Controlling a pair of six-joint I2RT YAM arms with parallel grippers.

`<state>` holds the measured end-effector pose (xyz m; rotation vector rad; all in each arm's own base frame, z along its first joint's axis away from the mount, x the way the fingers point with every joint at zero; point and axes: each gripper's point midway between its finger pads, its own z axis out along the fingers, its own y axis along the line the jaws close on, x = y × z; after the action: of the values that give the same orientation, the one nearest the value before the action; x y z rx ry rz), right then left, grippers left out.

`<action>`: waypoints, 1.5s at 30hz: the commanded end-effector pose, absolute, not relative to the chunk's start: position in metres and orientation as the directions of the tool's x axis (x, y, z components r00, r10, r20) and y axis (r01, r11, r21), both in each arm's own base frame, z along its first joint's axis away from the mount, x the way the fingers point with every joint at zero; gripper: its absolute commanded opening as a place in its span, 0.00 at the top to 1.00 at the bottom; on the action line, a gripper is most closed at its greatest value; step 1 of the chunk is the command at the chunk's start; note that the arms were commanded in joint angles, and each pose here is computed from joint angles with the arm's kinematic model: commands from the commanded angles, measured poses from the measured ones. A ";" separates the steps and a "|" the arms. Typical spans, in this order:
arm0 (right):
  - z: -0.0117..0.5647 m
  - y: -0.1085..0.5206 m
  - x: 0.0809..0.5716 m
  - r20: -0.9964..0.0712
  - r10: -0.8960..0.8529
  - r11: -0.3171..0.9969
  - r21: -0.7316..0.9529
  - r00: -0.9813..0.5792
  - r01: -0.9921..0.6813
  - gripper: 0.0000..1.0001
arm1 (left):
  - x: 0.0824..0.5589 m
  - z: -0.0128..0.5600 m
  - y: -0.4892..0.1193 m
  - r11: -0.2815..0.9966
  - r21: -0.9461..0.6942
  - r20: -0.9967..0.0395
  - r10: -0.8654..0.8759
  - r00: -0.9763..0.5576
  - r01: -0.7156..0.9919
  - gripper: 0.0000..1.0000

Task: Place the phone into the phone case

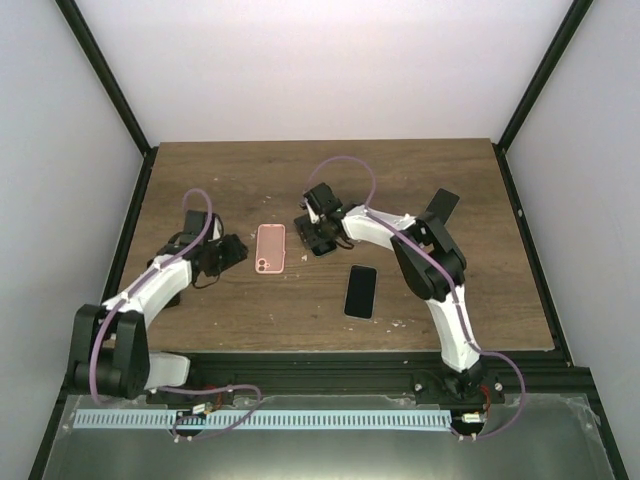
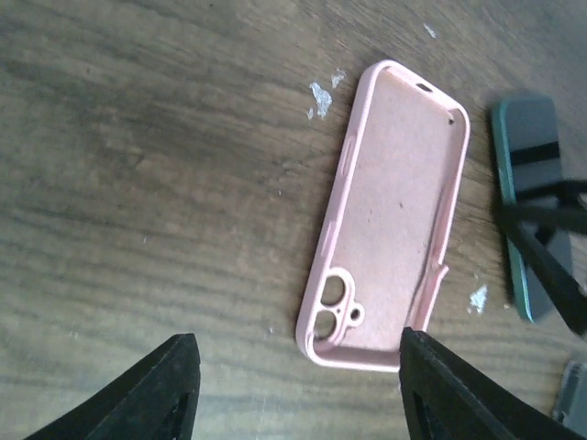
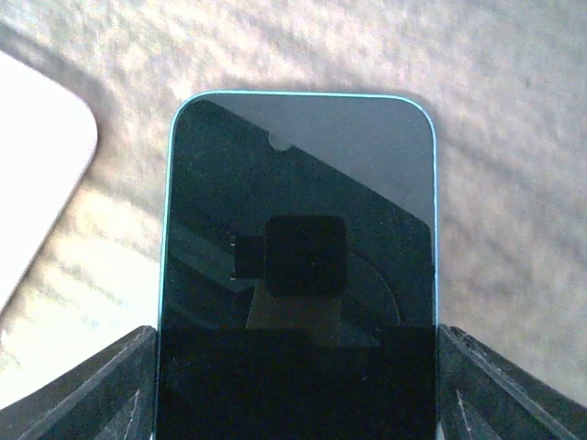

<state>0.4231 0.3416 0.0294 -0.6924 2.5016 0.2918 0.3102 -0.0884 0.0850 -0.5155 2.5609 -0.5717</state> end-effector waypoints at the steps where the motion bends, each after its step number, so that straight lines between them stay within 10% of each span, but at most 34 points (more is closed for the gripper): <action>1: 0.023 0.321 0.391 -0.459 -0.354 0.881 0.130 -0.815 -0.455 0.23 | 0.341 0.084 -0.089 0.870 -0.435 -0.427 -0.425 -0.798 -0.231 0.41; 26: 0.031 0.251 0.379 -0.472 -0.205 0.929 0.183 -0.857 -0.323 0.26 | 0.367 0.023 -0.120 0.945 -0.301 -0.365 -0.239 -0.900 -0.128 0.51; 45: 0.038 0.243 0.372 -0.482 -0.176 0.926 0.214 -0.858 -0.310 0.27 | 0.342 0.046 -0.140 0.968 -0.243 -0.356 -0.144 -0.923 -0.058 1.00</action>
<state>0.3800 0.2482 0.0313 -0.3780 2.6090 0.3674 0.3439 -0.1340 0.0291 -0.1767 2.7602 -0.3015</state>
